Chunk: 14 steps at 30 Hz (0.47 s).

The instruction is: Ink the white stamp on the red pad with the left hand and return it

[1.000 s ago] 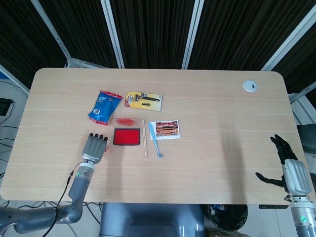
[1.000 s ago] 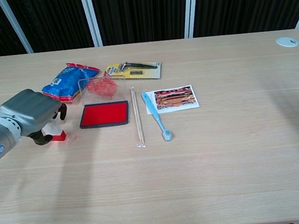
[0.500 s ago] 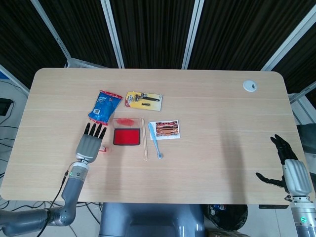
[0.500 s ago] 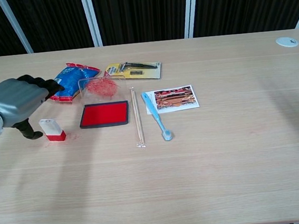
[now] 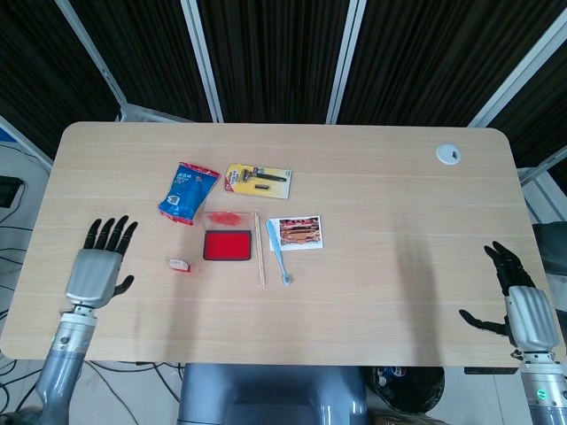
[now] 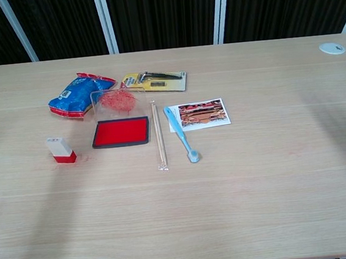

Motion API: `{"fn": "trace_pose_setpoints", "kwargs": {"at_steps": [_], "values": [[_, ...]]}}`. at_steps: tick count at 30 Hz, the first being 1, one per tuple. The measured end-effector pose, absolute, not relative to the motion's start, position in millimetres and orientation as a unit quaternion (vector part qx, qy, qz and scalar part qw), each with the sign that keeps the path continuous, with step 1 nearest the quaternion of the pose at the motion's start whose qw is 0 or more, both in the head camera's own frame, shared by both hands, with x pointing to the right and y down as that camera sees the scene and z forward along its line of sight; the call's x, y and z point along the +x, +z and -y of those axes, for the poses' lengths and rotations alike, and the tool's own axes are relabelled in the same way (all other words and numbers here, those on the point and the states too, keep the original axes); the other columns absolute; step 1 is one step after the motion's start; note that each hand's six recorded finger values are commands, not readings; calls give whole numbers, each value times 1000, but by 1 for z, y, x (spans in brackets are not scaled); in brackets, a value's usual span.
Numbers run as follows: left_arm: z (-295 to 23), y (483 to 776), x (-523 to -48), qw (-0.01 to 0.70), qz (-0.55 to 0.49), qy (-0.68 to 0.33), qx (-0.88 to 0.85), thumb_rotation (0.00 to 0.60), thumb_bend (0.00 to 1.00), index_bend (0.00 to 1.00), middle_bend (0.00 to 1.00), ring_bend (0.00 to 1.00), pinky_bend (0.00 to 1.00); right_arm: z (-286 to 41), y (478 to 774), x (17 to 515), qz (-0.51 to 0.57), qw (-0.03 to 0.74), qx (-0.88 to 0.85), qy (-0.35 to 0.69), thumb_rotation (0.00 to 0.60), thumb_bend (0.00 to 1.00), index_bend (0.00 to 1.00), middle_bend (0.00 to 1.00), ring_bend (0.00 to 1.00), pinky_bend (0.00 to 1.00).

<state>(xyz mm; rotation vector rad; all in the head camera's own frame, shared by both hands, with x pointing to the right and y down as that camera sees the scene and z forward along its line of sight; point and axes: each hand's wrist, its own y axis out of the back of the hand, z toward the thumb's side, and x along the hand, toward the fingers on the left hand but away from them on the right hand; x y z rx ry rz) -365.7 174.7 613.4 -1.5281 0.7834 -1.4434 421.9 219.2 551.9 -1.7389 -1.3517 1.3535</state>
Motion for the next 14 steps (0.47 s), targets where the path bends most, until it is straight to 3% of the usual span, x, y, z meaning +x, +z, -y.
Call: {"fn": "trace_pose_setpoints", "kwargs": {"at_steps": [7,14], "values": [[-197,586,-403,413,-379,-544,-625,600,161,0,0,0,11,-220,552,420,503,279,-643,506,600,133,0,0,0,185],[-209,586,-429,395,-396,-547,-623,600,162,0,0,0,11,-220,553,419,504,278,-642,507,600,133,0,0,0,185]]}}
